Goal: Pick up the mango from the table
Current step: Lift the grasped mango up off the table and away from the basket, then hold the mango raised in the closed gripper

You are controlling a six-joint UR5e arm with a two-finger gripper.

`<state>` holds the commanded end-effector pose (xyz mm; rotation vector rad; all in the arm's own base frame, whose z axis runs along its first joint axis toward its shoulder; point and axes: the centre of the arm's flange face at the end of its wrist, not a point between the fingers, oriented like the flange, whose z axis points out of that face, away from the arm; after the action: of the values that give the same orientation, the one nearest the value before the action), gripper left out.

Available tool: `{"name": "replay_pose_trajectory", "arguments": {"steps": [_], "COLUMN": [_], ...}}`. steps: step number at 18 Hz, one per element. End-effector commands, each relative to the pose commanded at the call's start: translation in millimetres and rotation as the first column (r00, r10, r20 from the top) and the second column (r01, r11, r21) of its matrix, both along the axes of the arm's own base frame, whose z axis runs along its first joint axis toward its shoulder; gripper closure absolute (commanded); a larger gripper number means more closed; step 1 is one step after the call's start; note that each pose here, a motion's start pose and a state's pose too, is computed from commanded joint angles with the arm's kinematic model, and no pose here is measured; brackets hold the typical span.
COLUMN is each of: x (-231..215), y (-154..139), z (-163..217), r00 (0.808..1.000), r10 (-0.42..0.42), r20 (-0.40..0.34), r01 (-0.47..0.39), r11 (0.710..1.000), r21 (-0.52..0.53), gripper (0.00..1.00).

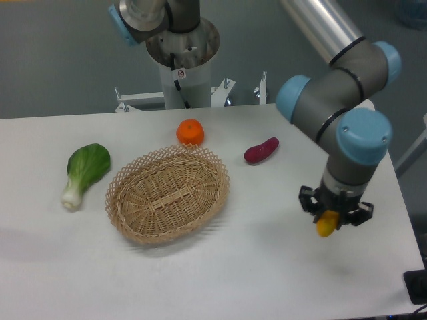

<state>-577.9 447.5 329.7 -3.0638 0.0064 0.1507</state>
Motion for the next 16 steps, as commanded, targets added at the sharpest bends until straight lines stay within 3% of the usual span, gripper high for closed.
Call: {"name": "replay_pose_trajectory", "arguments": {"steps": [16], "x": [-11], "y": [-14], "z": [-6], "r00": [0.999], "r10": [-0.047], "r20": [-0.004], "r01": [0.046], "r11": [0.999], "r21": [-0.029], "gripper": [0.58]}}
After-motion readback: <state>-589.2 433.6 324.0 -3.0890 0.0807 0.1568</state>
